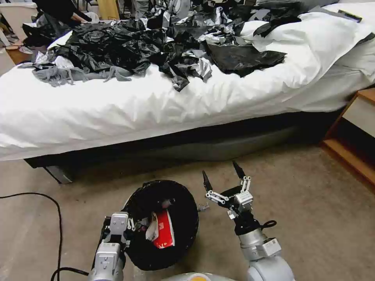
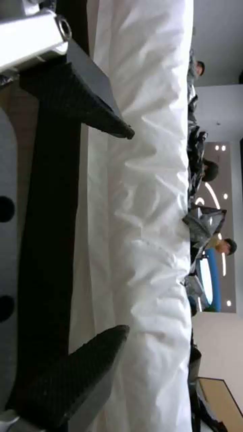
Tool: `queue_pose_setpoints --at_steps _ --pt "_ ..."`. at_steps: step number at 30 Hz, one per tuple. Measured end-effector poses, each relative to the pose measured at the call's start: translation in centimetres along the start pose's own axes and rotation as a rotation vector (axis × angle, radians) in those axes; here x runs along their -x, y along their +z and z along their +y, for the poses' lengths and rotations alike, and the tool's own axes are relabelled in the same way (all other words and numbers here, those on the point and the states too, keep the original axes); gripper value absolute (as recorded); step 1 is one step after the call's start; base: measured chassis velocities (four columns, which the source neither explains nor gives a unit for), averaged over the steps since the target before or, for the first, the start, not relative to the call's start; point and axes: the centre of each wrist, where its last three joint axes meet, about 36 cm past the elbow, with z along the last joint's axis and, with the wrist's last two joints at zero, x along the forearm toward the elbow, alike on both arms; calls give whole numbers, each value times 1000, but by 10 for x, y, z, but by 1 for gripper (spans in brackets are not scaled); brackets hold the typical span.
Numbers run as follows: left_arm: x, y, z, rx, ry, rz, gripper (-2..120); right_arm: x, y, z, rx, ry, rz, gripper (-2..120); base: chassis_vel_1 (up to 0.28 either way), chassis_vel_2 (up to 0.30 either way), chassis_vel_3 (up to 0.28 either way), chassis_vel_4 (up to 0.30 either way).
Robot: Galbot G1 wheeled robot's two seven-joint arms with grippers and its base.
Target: Pick up the trash bin, then pick up the garbage from the floor and place it into the trash bin.
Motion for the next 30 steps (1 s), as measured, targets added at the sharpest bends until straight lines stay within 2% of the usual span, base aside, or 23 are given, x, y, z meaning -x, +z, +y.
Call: queue_pose_setpoints --at_steps 8,20,30 --pt "-1 -3 0 -4 1 -8 0 2 -1 -3 -9 -8 3 100 0 0 0 0" --pt "0 -4 4 -10 -6 -12 0 1 1 -6 -16 -17 17 100 68 75 79 73" --pt "2 -5 5 -16 -7 -15 0 0 6 -25 -55 -35 35 100 121 117 119 114"
